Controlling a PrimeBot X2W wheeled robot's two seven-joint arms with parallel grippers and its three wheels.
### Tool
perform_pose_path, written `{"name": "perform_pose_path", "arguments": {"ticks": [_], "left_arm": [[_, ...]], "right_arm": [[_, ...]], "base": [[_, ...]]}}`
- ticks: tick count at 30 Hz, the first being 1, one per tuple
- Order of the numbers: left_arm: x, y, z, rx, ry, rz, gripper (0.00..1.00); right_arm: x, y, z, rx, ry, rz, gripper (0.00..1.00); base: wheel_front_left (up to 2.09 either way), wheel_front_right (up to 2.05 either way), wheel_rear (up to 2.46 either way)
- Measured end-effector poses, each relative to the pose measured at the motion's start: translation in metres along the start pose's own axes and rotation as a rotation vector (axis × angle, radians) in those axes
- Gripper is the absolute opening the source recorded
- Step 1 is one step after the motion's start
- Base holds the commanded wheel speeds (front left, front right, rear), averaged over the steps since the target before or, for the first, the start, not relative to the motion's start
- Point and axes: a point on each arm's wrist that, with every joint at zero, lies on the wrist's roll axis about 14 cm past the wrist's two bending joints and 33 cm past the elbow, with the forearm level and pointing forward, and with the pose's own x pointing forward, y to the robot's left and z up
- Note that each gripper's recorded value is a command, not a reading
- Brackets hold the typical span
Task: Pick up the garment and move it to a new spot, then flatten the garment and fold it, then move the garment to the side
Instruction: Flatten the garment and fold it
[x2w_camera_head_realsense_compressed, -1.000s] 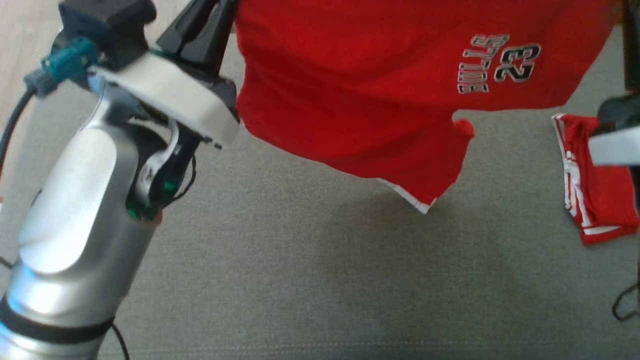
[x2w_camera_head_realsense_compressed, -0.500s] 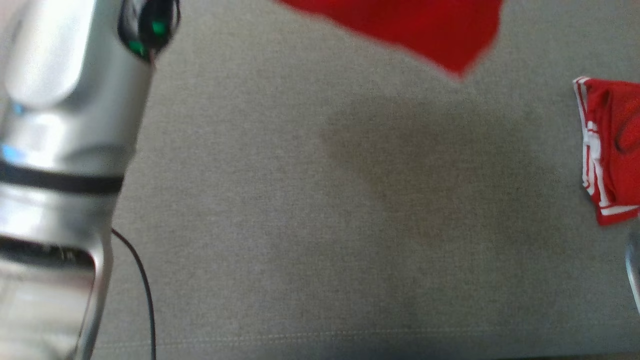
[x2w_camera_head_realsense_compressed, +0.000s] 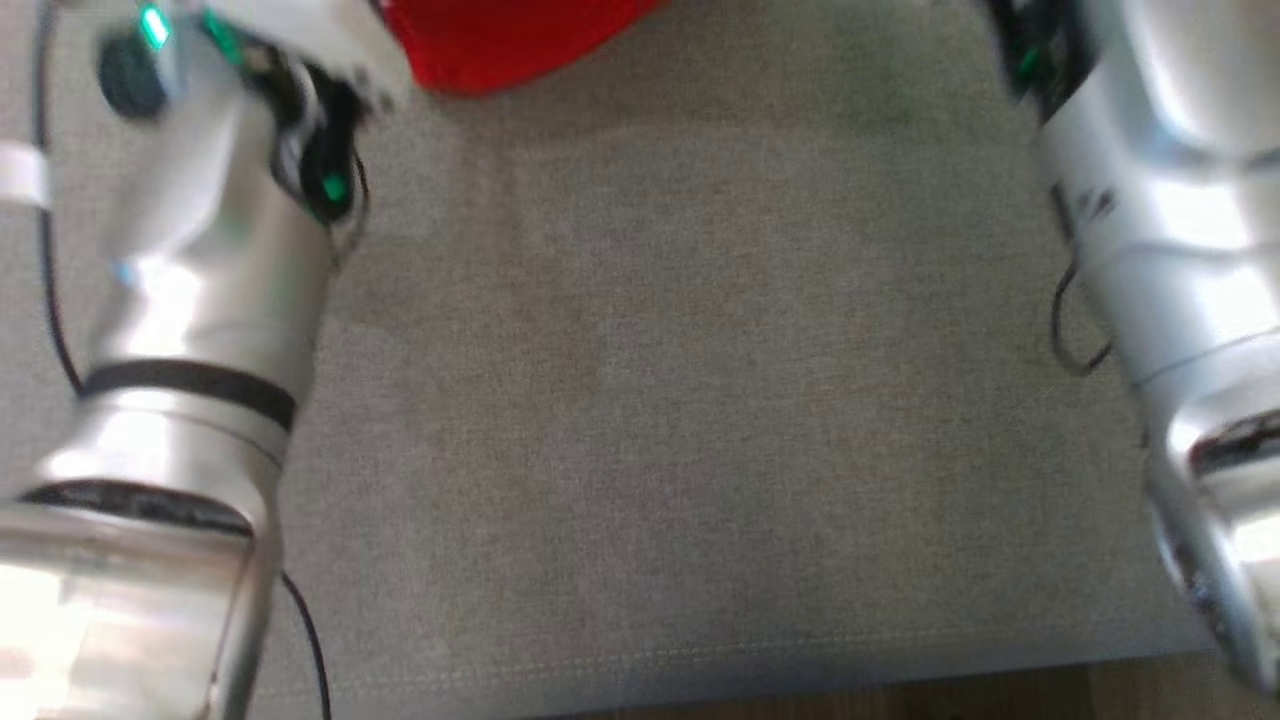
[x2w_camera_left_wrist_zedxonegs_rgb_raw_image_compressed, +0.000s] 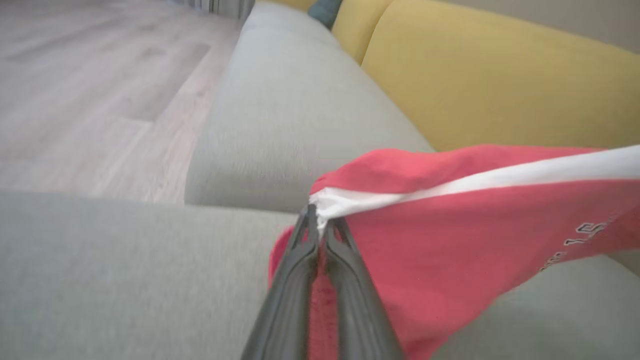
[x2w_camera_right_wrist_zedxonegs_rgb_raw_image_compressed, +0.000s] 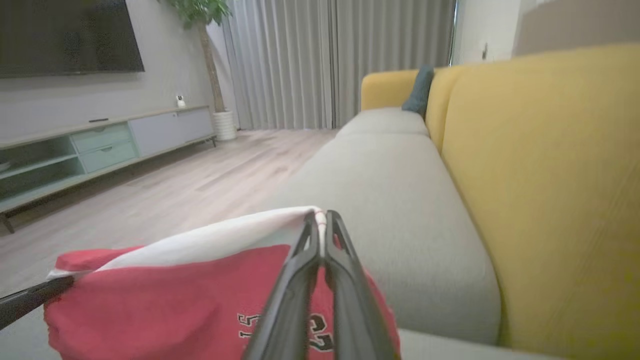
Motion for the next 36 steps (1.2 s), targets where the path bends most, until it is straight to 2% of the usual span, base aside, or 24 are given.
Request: {"name": "perform_pose_path", "arguments": {"ticks": [3,4,7,10,15,23,27,30,36], "left_arm": [[-0.009,0.009,-0.047,-0.036,0.111,0.029,0.0],[-0.013,0.014,-0.065,-0.057,0.152,0.044,0.0],[-0.022,0.017,-0.076,-0.075,0.175,0.057,0.0],[-0.032,0.014,-0.08,-0.087,0.172,0.045,0.0],[-0.067,0.001,-0.094,-0.111,0.168,0.013,0.0],[-0.149,-0.029,-0.114,-0.126,0.158,-0.054,0.0],[-0.185,-0.036,-0.108,-0.122,0.128,-0.062,0.0],[-0.221,-0.035,-0.1,-0.123,0.138,-0.028,0.0],[-0.266,-0.041,-0.078,-0.13,0.167,-0.002,0.0]], "right_arm": [[-0.009,0.007,-0.054,0.065,0.102,0.001,0.0],[-0.019,0.012,-0.086,0.115,0.153,-0.004,0.0],[-0.04,0.02,-0.116,0.178,0.205,-0.016,0.0],[-0.057,0.029,-0.13,0.209,0.223,-0.01,0.0],[-0.099,0.031,-0.135,0.231,0.208,-0.011,0.0],[-0.206,0.024,-0.139,0.324,0.199,-0.129,0.0],[-0.247,0.028,-0.124,0.319,0.227,-0.16,0.0],[-0.282,0.044,-0.108,0.314,0.282,-0.169,0.0],[-0.32,0.051,-0.087,0.286,0.358,-0.188,0.0]], "base": [[0.0,0.0,0.0],[0.0,0.0,0.0],[0.0,0.0,0.0],[0.0,0.0,0.0],[0.0,0.0,0.0],[0.0,0.0,0.0],[0.0,0.0,0.0],[0.0,0.0,0.0],[0.0,0.0,0.0]]}}
